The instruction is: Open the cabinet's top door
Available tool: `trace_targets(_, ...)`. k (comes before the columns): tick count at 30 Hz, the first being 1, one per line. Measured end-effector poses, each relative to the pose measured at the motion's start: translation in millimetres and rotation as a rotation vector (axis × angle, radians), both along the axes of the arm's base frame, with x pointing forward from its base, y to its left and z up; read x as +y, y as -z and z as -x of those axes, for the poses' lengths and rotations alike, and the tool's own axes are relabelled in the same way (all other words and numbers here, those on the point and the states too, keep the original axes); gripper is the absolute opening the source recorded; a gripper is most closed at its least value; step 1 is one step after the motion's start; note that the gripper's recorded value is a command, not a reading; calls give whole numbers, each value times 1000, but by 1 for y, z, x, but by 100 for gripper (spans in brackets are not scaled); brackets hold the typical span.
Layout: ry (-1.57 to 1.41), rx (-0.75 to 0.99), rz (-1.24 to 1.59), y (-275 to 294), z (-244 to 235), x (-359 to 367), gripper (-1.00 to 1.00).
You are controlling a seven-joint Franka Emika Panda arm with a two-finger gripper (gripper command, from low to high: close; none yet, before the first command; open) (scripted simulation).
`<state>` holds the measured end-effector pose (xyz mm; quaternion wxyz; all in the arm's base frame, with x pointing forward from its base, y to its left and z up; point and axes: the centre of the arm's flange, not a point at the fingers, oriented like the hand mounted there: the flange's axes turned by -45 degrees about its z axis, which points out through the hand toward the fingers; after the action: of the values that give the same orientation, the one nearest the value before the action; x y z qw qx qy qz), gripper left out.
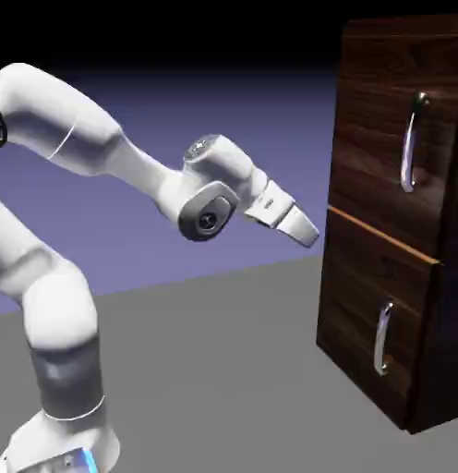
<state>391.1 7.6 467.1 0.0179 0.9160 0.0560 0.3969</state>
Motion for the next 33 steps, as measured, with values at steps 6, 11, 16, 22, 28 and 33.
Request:
trace_targets(6,-215,-107,230,-42,-5,12,0)
trace_targets(11,-373,-195,433,-74,-5,18,0)
trace_targets(16,-510,-279,645,-101,-3,20,0)
trace_targets(22,-647,-368,912,-129,0,16,0)
trace_targets(28,-758,-437,1190,-149,3,6,0)
trace_targets(33,-833,-475,1428,-160,4,-7,0)
